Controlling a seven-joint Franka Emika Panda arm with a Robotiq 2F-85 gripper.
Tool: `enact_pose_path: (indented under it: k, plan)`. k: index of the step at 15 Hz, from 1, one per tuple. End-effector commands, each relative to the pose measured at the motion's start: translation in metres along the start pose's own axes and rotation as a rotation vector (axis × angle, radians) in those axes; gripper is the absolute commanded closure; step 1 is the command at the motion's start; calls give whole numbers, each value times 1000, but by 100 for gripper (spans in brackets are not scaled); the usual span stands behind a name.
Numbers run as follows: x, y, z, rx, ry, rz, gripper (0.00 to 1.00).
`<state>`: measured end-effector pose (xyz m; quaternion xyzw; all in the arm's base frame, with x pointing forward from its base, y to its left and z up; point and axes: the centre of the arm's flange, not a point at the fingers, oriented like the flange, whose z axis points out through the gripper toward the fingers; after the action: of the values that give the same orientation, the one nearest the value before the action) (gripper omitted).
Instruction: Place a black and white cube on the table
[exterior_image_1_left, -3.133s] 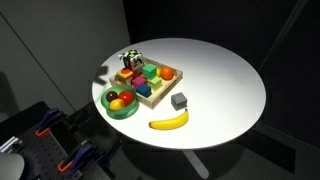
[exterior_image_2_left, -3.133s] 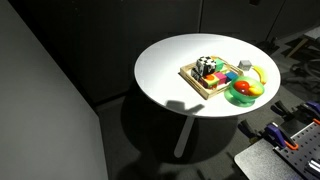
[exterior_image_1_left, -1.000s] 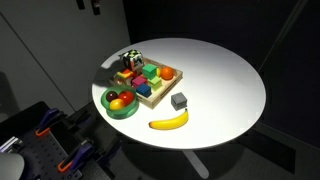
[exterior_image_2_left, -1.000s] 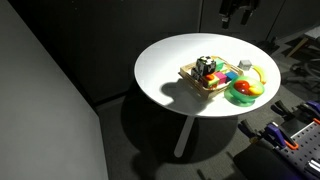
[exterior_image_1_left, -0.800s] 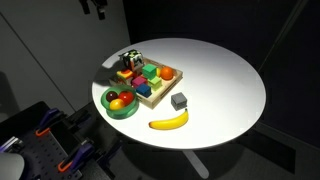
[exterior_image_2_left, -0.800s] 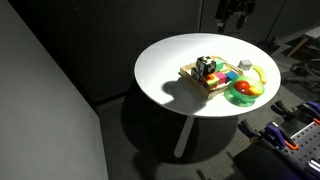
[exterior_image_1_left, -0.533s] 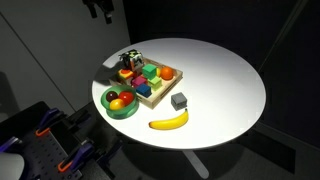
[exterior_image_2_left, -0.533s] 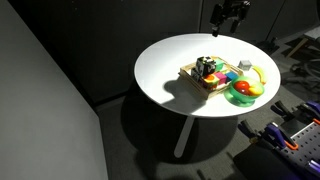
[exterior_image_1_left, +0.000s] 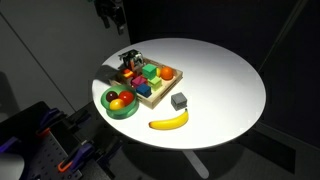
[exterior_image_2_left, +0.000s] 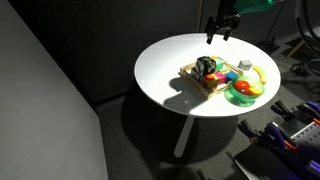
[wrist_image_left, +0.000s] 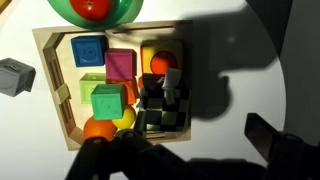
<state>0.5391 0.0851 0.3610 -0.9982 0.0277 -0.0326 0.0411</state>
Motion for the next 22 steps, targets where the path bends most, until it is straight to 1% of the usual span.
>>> enact_pose_path:
  k: [1, 5, 9, 17, 22]
  plan:
    - [12, 7, 14, -44, -1, 36, 0]
    - [16, 10, 32, -91, -14, 42, 0]
    - [19, 6, 48, -136, -35, 56, 0]
    - [30, -10, 73, -159, -137, 96, 0]
    - [38, -9, 79, -172, -156, 142, 0]
